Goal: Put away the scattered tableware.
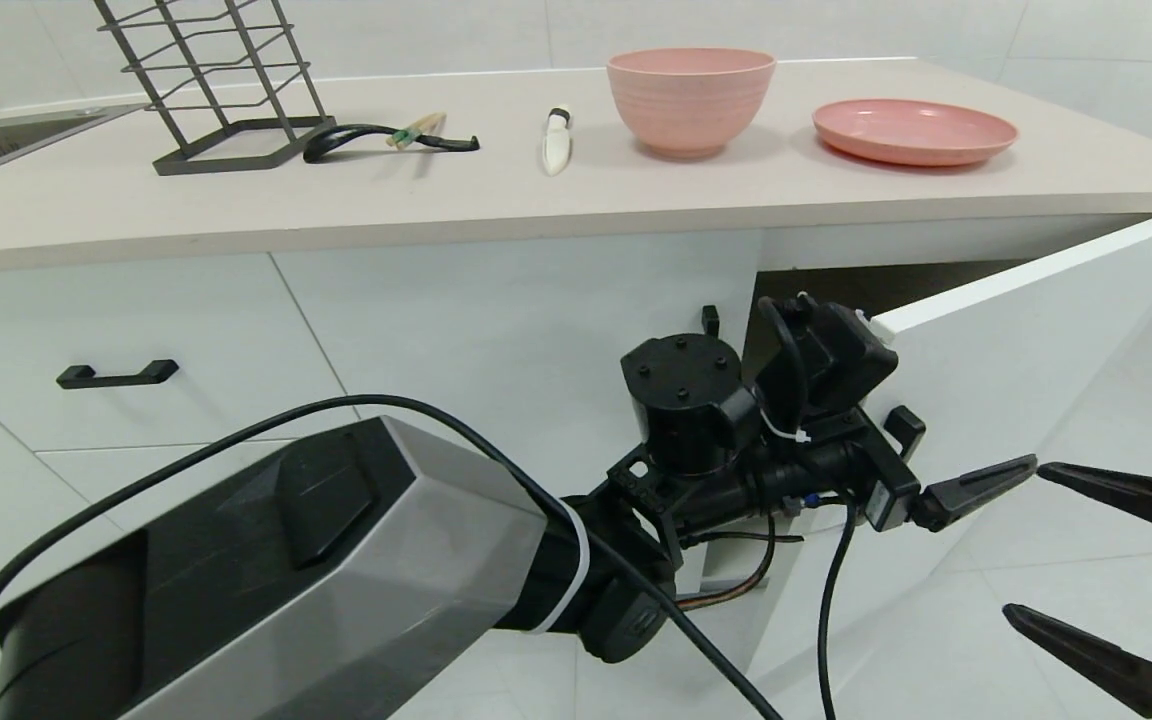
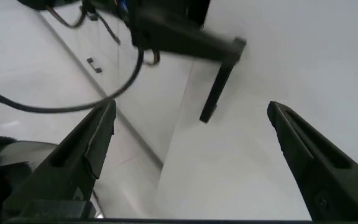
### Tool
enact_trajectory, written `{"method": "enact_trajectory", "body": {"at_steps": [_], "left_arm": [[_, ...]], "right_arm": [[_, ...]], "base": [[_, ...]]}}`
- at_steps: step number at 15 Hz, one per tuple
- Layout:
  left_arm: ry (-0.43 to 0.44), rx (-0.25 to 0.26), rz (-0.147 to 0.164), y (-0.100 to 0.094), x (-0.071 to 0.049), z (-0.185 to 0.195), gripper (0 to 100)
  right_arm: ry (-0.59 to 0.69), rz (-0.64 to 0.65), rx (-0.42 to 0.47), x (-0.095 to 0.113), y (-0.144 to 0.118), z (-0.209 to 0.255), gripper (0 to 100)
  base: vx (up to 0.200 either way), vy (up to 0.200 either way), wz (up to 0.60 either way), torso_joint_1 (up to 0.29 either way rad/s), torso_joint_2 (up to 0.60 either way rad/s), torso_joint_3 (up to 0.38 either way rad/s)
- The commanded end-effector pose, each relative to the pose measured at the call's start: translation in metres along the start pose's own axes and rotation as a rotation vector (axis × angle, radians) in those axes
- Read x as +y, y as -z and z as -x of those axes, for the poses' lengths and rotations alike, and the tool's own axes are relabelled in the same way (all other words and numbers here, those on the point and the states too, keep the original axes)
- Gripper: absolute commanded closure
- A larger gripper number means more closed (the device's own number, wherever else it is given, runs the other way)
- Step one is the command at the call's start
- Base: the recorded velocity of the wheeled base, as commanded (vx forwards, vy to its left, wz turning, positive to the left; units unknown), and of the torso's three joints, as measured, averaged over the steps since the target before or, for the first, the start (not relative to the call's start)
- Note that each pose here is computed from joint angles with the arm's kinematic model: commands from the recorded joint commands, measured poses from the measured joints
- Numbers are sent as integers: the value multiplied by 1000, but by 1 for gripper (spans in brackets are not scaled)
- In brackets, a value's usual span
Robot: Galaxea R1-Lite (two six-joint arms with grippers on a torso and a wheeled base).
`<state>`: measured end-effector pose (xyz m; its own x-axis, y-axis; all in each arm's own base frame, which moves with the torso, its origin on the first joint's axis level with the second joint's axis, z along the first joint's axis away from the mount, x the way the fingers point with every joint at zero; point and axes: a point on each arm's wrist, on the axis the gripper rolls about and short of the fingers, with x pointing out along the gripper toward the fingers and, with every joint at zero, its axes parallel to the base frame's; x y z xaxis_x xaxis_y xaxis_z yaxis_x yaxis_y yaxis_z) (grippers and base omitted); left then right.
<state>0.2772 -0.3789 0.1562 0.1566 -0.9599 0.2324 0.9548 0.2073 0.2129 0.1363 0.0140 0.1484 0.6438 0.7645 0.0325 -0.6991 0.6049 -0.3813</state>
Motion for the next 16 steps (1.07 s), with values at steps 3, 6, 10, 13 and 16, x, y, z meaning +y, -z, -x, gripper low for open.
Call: {"method": "enact_trajectory", "body": {"at_steps": [3, 6, 10, 13, 16], "left_arm": [[-55, 48, 19, 11, 1, 0, 0], [-44, 70, 24, 21, -6, 0, 0], [-11, 91, 34, 23, -28, 13, 0], [22, 82, 40, 19, -43, 8, 0], [63, 79, 52, 19, -62, 0, 0]], "right_arm": [[55, 172, -126, 21, -35, 26, 0], [63, 178, -128, 23, -36, 29, 0], [68, 194, -140, 24, -39, 30, 0], [79, 236, -171, 28, -46, 35, 0], [99, 303, -222, 30, -60, 40, 0]], "base": [[0, 0, 0, 0, 0, 0], [0, 0, 0, 0, 0, 0], [0, 0, 0, 0, 0, 0], [0, 0, 0, 0, 0, 0], [0, 0, 0, 0, 0, 0]]}}
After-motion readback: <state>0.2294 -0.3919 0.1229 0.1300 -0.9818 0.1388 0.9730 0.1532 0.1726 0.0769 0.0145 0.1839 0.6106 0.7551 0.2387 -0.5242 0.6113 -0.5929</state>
